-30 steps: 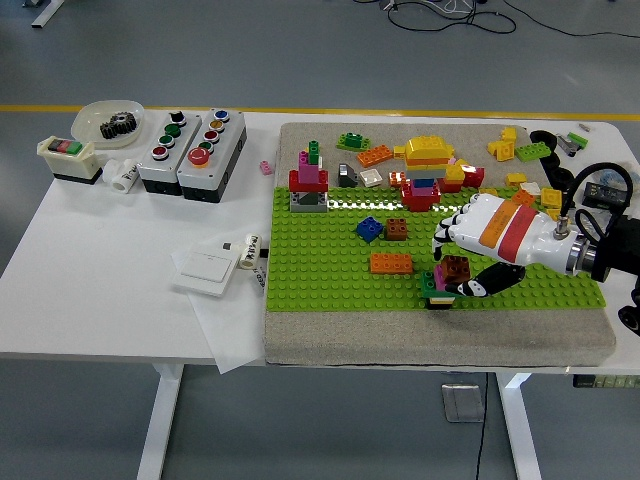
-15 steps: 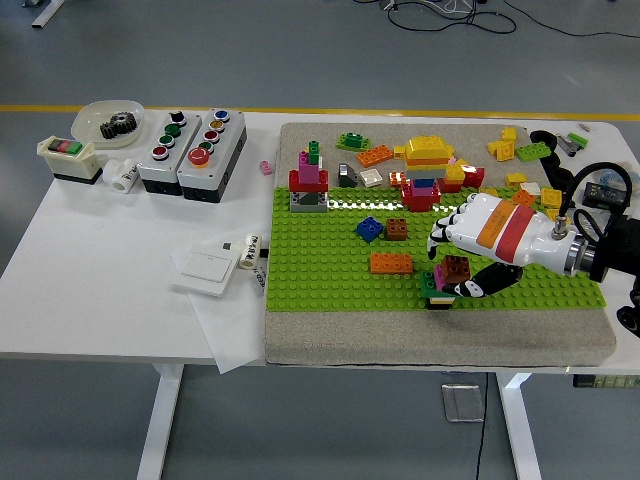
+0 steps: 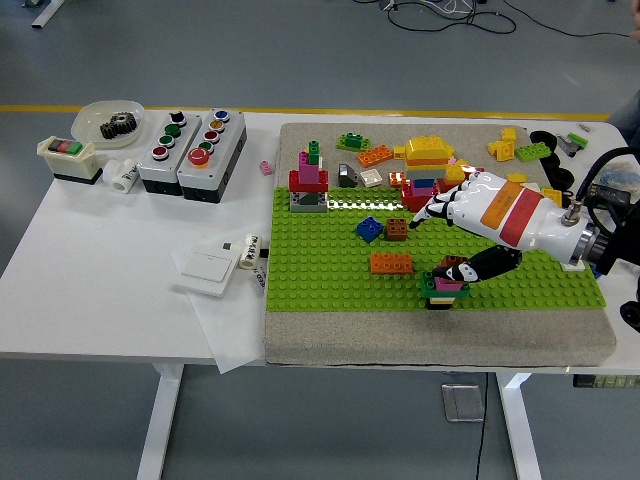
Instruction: Pick up the brick,pile it on top of brick,press brick,pick up the brick,pile it on top of brick,press brick
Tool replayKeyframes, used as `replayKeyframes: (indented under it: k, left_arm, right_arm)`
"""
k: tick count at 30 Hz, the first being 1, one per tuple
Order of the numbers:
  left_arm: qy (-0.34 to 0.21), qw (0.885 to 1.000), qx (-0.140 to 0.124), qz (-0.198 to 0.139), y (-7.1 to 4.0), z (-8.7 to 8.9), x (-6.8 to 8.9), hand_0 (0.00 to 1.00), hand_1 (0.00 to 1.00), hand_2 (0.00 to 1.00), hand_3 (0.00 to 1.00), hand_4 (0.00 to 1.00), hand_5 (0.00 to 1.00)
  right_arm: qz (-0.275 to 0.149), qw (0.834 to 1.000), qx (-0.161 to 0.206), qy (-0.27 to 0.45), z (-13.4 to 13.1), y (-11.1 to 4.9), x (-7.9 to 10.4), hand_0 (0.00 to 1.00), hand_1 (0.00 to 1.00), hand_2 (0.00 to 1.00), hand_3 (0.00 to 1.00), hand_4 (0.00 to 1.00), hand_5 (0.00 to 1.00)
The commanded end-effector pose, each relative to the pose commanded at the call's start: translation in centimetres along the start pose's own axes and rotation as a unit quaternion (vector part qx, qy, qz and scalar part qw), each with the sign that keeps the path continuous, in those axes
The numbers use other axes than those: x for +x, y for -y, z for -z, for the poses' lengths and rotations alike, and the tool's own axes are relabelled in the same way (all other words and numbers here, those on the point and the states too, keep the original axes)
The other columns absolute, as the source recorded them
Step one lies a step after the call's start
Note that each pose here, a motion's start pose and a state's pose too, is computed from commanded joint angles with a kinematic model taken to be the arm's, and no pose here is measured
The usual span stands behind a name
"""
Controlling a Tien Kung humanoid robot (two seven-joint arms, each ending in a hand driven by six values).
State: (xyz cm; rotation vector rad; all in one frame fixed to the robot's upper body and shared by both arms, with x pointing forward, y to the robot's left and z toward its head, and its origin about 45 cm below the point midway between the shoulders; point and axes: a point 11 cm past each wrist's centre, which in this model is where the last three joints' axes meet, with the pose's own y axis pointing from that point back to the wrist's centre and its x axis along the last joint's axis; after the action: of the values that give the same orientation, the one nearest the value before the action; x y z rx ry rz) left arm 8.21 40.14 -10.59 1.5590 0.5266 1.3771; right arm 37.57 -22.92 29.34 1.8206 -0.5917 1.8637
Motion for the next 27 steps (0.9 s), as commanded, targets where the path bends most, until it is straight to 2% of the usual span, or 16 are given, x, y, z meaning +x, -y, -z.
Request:
replayKeyframes:
  k: [1, 2, 5, 7, 8, 12, 13, 14, 19, 20, 27]
  left_arm:
    - [0.000, 1.000, 0.000, 0.000, 0.0, 0.0, 0.0, 0.705, 0.707, 0.760, 0.642, 0.742, 0.642]
    - [0.000, 1.000, 0.000, 0.000, 0.0, 0.0, 0.0, 0.702, 0.706, 0.759, 0.641, 0.742, 0.643]
    - [-0.001, 1.000, 0.001, 0.000, 0.0, 0.1, 0.0, 0.702, 0.706, 0.759, 0.641, 0.742, 0.643]
    - [0.000, 1.000, 0.002, 0.002, 0.0, 0.1, -0.1, 0.702, 0.706, 0.759, 0.641, 0.742, 0.643]
    - [0.000, 1.000, 0.002, 0.002, 0.0, 0.2, -0.2, 0.701, 0.705, 0.758, 0.641, 0.741, 0.644]
    - [0.002, 1.000, 0.004, 0.005, -0.1, 0.3, -0.3, 0.701, 0.705, 0.758, 0.641, 0.741, 0.644]
    - [0.001, 1.000, 0.005, 0.005, -0.1, 0.3, -0.4, 0.701, 0.705, 0.758, 0.641, 0.741, 0.644]
    - [0.001, 1.000, 0.005, 0.005, -0.1, 0.3, -0.4, 0.704, 0.705, 0.760, 0.642, 0.742, 0.644]
    - [0.001, 1.000, 0.005, 0.006, -0.1, 0.5, -0.5, 0.704, 0.705, 0.760, 0.642, 0.742, 0.644]
    - [0.002, 1.000, 0.006, 0.006, -0.1, 0.5, -0.5, 0.705, 0.705, 0.758, 0.642, 0.742, 0.644]
    - [0.007, 1.000, 0.007, 0.005, -0.1, 0.6, -0.5, 0.704, 0.705, 0.759, 0.644, 0.741, 0.645]
  right_arm:
    - [-0.010, 1.000, -0.005, 0.005, 0.0, -0.3, 0.5, 0.231, 0.448, 0.689, 0.773, 0.952, 0.571]
    - [-0.019, 1.000, -0.010, 0.010, 0.0, -0.5, 1.0, 0.265, 0.465, 0.687, 0.759, 0.983, 0.704]
    - [-0.038, 0.999, -0.028, 0.023, -0.1, -1.1, 1.6, 0.265, 0.465, 0.687, 0.759, 0.983, 0.704]
    - [-0.057, 0.996, -0.055, 0.049, -0.6, -1.8, 1.6, 0.265, 0.465, 0.687, 0.759, 0.983, 0.704]
    - [-0.065, 0.993, -0.071, 0.069, -1.0, -2.3, 1.3, 0.583, 0.599, 0.704, 0.704, 0.971, 0.793]
    - [-0.088, 0.984, -0.104, 0.114, -1.6, -3.5, 0.9, 0.583, 0.599, 0.704, 0.704, 0.971, 0.793]
    - [-0.091, 0.983, -0.107, 0.118, -1.6, -3.8, 0.8, 0.583, 0.599, 0.704, 0.704, 0.971, 0.793]
    - [-0.093, 0.982, -0.108, 0.120, -1.6, -4.0, 0.8, 0.615, 0.624, 0.707, 0.658, 0.950, 0.805]
    - [-0.098, 0.980, -0.124, 0.123, -1.7, -5.6, 0.5, 0.615, 0.624, 0.707, 0.658, 0.950, 0.805]
    - [-0.097, 0.979, -0.128, 0.124, -1.6, -6.0, 0.2, 0.748, 0.695, 0.744, 0.676, 0.934, 0.814]
    - [-0.091, 0.981, -0.124, 0.118, -0.5, -7.1, -1.0, 0.772, 0.708, 0.755, 0.674, 0.914, 0.800]
